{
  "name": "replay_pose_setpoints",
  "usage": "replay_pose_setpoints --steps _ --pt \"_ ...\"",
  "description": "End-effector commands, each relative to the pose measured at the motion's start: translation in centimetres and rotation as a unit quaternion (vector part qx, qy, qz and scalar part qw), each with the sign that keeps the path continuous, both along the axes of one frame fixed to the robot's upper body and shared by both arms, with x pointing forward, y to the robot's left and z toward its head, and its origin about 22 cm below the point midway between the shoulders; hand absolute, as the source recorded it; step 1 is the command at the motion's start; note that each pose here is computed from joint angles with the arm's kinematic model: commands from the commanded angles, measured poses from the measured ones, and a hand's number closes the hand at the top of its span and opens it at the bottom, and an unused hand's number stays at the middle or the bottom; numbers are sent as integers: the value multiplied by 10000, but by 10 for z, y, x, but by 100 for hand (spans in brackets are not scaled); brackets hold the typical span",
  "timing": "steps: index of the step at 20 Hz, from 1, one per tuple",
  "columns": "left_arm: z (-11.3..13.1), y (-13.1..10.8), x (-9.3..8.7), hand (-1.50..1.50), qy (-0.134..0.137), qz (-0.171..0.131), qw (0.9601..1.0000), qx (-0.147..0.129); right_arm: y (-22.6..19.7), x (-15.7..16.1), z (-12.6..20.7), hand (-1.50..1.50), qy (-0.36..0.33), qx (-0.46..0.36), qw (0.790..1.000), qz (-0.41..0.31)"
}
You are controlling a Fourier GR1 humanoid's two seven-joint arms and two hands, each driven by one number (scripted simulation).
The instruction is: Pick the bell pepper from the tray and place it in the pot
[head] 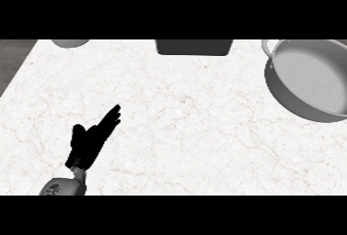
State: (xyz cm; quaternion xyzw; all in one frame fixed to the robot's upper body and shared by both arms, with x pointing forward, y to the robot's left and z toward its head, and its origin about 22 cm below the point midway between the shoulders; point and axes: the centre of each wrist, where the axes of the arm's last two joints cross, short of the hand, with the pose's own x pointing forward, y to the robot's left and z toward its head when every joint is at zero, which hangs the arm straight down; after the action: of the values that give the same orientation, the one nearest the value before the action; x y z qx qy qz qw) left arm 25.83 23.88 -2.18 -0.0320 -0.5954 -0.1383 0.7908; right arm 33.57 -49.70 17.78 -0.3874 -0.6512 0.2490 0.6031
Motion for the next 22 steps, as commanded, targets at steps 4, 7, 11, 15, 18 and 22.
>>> replay_pose_setpoints --steps 4,7,11,15,18,22 --pt "5 -4 6 0 -46 -63 10000 -22 54 49 -3 150 599 -753 9953 82" --pt "11 -16 20 0 -78 -259 9996 -52 72 58 -26 150 685 -1581 9849 -191" --pt "10 -18 7 0 -8 -87 9999 -50 76 62 -30 150 1196 -2584 9578 -385" --pt "11 -6 6 0 -86 -190 9998 14 91 78 -36 150 2449 -2300 9406 -481" --pt "-7 -7 1 0 -35 -114 9999 7 112 87 -56 150 3254 -1797 9249 -797" --pt "9 -4 8 0 33 -159 9999 -7 118 89 -72 -150 3631 -1944 9092 -614"
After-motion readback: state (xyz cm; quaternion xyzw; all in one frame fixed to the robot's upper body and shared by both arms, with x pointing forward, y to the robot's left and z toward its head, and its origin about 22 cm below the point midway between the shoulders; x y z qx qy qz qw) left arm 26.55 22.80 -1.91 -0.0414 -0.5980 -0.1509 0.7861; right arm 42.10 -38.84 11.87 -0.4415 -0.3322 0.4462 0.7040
